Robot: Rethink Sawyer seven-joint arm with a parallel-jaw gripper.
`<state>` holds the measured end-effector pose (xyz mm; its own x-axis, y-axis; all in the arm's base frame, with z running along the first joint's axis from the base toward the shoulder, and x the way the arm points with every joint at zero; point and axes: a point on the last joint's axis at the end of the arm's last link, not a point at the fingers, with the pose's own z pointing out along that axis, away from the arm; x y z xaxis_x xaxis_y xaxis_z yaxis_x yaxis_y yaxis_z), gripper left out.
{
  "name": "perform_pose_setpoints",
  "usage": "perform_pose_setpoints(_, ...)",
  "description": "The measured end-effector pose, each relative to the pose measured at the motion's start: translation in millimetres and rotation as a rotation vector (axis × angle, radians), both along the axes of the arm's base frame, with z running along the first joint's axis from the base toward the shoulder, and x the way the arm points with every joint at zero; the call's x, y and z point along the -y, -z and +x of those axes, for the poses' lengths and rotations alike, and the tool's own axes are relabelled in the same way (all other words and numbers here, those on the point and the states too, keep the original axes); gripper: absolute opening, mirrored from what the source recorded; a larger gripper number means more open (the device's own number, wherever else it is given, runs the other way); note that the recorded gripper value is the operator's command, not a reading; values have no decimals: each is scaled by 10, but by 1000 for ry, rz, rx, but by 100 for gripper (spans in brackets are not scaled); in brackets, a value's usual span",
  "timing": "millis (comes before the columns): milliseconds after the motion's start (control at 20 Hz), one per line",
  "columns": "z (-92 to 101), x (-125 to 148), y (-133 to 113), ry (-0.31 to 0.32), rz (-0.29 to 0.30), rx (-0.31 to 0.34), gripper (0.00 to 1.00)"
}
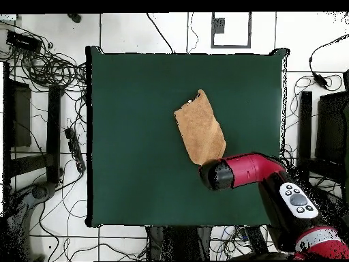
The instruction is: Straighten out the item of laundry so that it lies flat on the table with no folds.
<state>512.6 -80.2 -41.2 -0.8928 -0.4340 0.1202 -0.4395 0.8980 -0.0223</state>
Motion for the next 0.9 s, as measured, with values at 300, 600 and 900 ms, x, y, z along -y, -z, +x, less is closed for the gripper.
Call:
perform_pose_setpoints(300, 10, 18, -3, -17, -10, 7, 0)
perform_pose_setpoints(600, 51, 61, 0, -45, -29, 22, 0)
perform_pose_setpoints(900, 49, 52, 1, -56, -33, 23, 0)
